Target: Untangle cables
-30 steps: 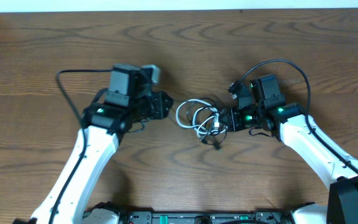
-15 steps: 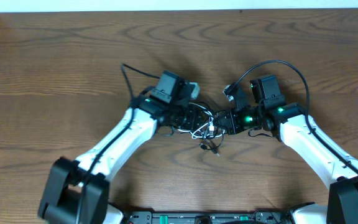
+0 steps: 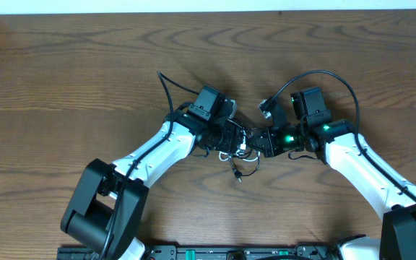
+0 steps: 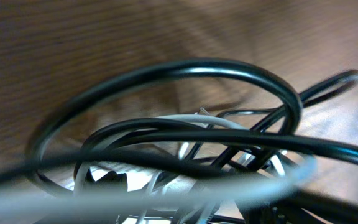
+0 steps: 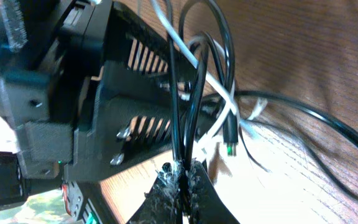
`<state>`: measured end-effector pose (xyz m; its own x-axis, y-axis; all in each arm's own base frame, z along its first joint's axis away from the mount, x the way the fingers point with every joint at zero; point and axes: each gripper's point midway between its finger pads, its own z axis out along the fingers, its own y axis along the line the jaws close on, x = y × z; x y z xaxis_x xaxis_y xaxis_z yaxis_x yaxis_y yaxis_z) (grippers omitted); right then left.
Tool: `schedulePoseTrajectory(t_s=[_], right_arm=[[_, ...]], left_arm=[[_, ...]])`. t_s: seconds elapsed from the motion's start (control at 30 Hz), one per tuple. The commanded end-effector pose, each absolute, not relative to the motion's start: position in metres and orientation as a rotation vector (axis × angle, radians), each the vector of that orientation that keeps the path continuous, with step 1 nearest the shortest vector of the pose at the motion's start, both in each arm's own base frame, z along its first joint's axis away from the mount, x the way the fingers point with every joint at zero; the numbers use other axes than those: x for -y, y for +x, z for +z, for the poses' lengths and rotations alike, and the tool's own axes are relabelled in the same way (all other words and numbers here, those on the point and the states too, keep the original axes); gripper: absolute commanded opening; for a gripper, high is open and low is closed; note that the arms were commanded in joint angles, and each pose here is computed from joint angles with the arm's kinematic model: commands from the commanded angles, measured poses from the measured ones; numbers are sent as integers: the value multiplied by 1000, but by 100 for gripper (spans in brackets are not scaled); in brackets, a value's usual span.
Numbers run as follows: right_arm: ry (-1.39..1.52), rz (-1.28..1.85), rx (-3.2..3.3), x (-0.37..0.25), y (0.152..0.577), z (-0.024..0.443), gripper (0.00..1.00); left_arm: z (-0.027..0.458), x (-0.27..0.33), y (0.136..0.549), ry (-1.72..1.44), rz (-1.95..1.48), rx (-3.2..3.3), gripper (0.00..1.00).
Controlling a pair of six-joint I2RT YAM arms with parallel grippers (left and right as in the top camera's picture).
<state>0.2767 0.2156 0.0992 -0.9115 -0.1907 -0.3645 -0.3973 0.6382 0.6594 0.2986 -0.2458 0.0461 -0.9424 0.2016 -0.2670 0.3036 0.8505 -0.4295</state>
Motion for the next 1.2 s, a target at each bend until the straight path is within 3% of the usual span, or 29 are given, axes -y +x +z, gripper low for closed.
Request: schedulePoseTrajectory(t_s=[0.0, 0.2, 0.37, 0.5, 0.67, 0.93, 1.03, 1.17], right_arm=[[-514, 1210, -2575, -222, 270, 106, 1], [-433, 1029, -2687, -203, 272, 87, 1], [-65, 365, -2906, -126, 280, 46, 1], [285, -206, -2901, -52, 270, 40, 1], [498, -513, -2824, -4, 259, 49, 8], [588, -341, -2832, -7, 271, 43, 19], [226, 66, -2904, -60, 288, 40, 24], [-380, 660, -2755, -142, 292, 63, 50]], left_arm=[[23, 223, 310, 337, -485, -2846, 61], [-4, 204, 297, 320, -350, -2958, 61], [-14, 190, 287, 313, -256, -3023, 61], [-15, 186, 282, 313, -230, -3046, 61], [-16, 184, 280, 312, -220, -3056, 60], [-17, 179, 275, 312, -183, -3079, 60], [-16, 180, 275, 313, -192, -3077, 60], [-11, 205, 267, 504, -423, -3053, 59]])
